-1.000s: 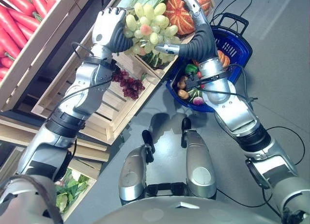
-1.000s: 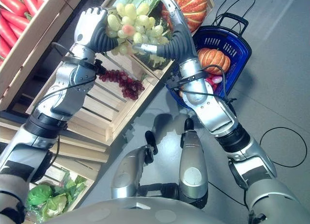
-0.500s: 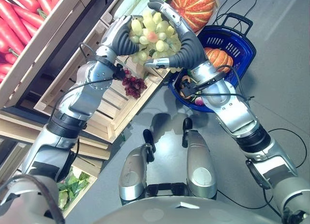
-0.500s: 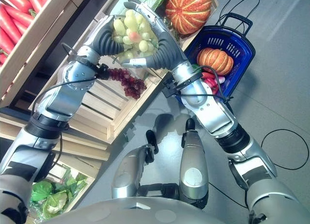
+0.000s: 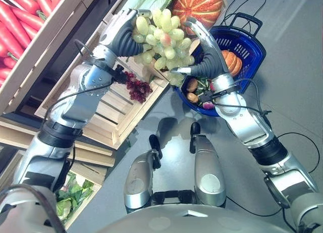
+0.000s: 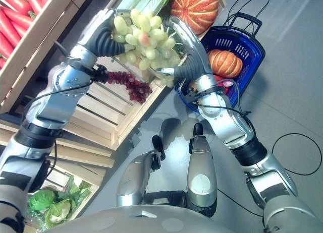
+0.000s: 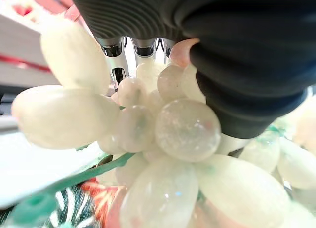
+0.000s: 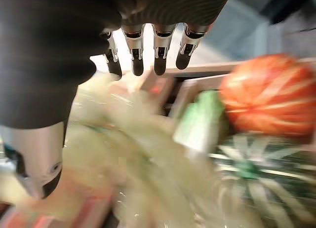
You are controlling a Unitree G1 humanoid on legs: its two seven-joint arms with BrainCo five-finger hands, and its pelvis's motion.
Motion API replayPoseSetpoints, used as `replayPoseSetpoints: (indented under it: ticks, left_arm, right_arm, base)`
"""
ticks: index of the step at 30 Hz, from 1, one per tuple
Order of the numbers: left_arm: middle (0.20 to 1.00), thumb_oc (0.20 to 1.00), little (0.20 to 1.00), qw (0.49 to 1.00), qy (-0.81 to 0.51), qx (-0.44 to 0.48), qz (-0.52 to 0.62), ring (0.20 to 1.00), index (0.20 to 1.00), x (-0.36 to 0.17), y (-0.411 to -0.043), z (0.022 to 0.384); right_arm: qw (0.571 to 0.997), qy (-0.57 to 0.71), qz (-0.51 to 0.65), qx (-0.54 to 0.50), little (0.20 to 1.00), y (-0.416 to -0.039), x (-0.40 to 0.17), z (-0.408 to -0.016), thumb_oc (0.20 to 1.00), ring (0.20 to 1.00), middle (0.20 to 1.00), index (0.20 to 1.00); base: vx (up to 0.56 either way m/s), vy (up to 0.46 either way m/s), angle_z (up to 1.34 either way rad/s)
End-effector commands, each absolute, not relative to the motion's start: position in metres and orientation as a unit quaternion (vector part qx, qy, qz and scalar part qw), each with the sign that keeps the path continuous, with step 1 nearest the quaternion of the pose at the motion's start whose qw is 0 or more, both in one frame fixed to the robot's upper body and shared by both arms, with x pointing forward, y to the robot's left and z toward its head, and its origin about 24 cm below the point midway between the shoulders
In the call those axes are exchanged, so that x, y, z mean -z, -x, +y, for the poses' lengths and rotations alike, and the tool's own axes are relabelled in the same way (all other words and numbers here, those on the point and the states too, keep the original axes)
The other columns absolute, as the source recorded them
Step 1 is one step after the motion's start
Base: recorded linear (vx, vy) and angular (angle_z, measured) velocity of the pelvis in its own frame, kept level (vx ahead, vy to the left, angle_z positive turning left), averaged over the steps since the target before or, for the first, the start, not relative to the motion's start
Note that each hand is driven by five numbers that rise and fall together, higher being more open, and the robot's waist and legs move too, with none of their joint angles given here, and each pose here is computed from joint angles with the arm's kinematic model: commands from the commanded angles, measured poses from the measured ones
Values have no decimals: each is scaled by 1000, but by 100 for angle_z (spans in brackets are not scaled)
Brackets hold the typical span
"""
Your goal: Pick up fruits and vegetables into the basket
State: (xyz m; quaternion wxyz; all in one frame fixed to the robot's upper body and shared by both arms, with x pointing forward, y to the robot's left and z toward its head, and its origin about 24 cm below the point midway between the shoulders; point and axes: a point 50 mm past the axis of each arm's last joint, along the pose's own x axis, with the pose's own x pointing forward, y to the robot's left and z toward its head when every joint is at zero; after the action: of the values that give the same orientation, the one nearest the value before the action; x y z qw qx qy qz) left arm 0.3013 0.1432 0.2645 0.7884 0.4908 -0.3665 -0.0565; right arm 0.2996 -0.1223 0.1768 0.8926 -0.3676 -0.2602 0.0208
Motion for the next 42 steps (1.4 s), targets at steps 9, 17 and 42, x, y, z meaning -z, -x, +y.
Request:
replayPoseSetpoints:
  ticks: [9,17,42]
  left_arm:
    - [200,200,200,764,-443,71,-464,200,200,-280,-273,124]
    - [200,200,200,768,-420,122,-467,200,200,-275,-273,101]
    - [200,200,200,699,-506,42,-504,200,200,-263,-279,96]
  right_arm:
    - [921,303,-243,-17,1000,-298,-173,-106,1000,1000,1000,1000]
    - [926,267,-264,-27,1000,-301,-180,-83,1000,1000,1000,1000]
    - [922,254,-290,-43,1000,-300,-192,-67,1000,1000,1000,1000]
  base:
    - [-11,12,-3]
    - [-2,-16,2]
    - [1,-34,2]
